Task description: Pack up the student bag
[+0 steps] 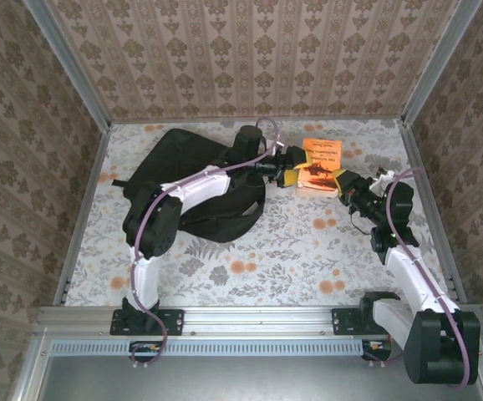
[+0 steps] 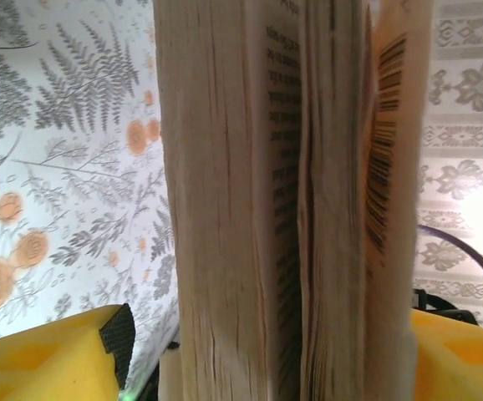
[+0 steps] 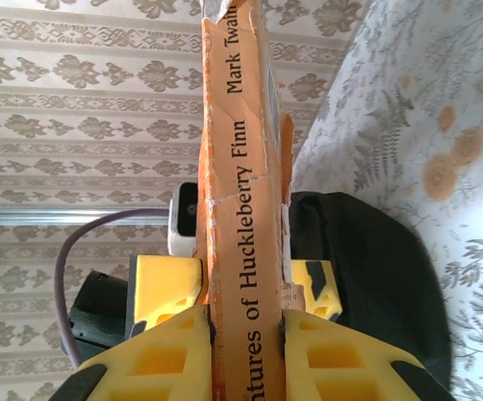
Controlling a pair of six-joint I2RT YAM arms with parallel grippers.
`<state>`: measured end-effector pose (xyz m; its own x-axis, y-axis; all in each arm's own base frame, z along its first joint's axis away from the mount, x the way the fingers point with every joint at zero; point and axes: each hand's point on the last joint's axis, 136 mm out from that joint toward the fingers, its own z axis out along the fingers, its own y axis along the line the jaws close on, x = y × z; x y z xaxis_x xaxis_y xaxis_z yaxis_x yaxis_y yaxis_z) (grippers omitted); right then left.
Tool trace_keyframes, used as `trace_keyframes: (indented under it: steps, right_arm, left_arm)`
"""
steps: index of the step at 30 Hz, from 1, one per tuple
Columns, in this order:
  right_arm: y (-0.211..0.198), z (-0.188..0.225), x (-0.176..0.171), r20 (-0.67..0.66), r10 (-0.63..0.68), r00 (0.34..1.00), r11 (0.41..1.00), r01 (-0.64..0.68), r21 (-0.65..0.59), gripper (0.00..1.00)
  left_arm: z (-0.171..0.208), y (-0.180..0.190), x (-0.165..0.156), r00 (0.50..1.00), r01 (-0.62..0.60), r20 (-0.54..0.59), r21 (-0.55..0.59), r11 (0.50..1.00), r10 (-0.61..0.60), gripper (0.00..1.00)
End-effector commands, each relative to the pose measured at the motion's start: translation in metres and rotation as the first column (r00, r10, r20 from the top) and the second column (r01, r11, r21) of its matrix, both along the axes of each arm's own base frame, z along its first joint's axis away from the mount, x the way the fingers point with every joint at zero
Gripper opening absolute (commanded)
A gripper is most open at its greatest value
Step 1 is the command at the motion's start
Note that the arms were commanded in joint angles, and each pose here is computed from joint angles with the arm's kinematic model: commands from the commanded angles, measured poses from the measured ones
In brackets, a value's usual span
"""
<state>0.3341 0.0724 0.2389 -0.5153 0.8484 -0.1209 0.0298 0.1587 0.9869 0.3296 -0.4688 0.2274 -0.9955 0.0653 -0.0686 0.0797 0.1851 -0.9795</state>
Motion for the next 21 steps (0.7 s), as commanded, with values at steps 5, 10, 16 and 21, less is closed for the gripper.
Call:
trace_keyframes:
  steps: [5, 10, 16, 21]
  right_arm:
    - [0.004, 0.050, 0.004, 0.137, -0.010, 0.991, 0.998, 0.002, 0.060, 0.00]
    - [0.006, 0.043, 0.002, 0.120, -0.002, 0.993, 1.000, 0.000, 0.015, 0.00]
    - [0.006, 0.031, 0.001, 0.093, -0.003, 0.996, 0.999, 0.007, -0.044, 0.00]
    - [0.013, 0.023, 0.000, 0.062, 0.022, 0.998, 0.993, -0.015, -0.114, 0.00]
  left_arm:
    - [0.037, -0.010, 0.003, 1.000, -0.006, -0.009, -0.135, 0.991, 0.004, 0.69]
    - [0.054, -0.009, 0.004, 1.000, -0.004, 0.026, -0.170, 0.985, 0.009, 0.49]
    - [0.060, 0.002, 0.010, 0.998, -0.031, 0.056, -0.168, 0.985, 0.041, 0.26]
    - [0.062, 0.007, 0.009, 0.994, -0.016, 0.105, -0.165, 0.986, 0.034, 0.13]
